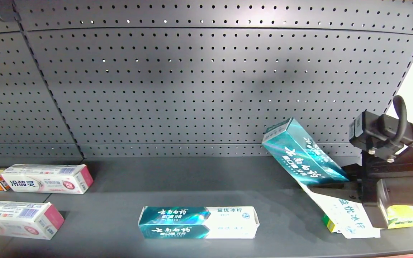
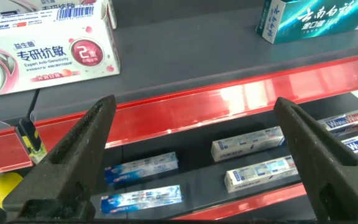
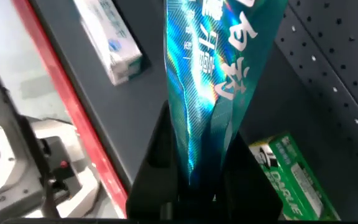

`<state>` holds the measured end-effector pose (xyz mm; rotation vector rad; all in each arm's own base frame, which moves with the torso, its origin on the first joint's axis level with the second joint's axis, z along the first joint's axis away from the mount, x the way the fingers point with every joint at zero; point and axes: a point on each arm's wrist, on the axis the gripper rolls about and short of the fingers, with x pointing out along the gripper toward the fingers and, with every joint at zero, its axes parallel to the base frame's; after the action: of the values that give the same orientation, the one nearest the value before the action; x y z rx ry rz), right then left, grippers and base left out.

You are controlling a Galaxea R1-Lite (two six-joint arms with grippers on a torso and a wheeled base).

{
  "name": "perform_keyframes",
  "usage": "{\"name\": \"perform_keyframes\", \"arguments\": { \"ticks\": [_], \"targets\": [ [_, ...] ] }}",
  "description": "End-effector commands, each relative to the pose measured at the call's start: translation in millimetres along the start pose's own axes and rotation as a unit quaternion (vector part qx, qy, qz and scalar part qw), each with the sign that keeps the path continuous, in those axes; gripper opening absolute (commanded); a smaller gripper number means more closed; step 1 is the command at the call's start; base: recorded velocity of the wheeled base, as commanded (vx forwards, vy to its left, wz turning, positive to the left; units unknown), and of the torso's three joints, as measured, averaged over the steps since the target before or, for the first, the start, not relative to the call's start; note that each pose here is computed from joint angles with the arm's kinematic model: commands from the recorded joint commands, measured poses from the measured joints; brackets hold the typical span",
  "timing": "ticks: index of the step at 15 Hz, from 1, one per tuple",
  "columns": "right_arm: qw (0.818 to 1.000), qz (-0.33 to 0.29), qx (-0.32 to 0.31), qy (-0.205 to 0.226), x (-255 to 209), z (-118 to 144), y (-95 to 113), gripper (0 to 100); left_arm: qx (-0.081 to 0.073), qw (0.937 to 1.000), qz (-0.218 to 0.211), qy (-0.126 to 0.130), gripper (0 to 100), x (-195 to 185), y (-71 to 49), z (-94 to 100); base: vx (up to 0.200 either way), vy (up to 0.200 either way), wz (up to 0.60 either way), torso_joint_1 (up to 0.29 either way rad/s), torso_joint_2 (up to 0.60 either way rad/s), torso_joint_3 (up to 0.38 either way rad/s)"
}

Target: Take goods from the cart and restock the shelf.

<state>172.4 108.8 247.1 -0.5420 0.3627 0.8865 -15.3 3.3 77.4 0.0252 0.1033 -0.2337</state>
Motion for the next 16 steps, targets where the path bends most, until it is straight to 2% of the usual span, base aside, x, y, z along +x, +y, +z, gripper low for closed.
{"name": "perform_keyframes", "arguments": {
  "ticks": [1, 6, 9, 16],
  "targets": [
    [1.0, -0.023, -0.003, 0.009, 3.2, -0.7, -0.3, 0, 0.0, 1.0, 0.0, 0.001, 100, 0.2, 0.0, 0.0, 0.0, 0.0, 0.0, 0.0, 0.0, 0.0],
    [0.999, -0.033, -0.01, 0.012, 6.1, 4.2, 1.5, 0, 0.0, 1.0, 0.0, 0.001, 100, 0.2, 0.0, 0.0, 0.0, 0.0, 0.0, 0.0, 0.0, 0.0],
    [0.999, -0.03, -0.019, -0.006, 7.3, 20.8, -1.5, 0, 0.0, 1.0, 0.0, 0.001, 100, 0.2, 0.0, 0.0, 0.0, 0.0, 0.0, 0.0, 0.0, 0.0],
    [0.999, -0.012, -0.038, -0.029, 46.0, 35.0, 2.2, 0, 0.0, 1.0, 0.0, 0.001, 100, 0.2, 0.0, 0.0, 0.0, 0.0, 0.0, 0.0, 0.0, 0.0]
  ]
}}
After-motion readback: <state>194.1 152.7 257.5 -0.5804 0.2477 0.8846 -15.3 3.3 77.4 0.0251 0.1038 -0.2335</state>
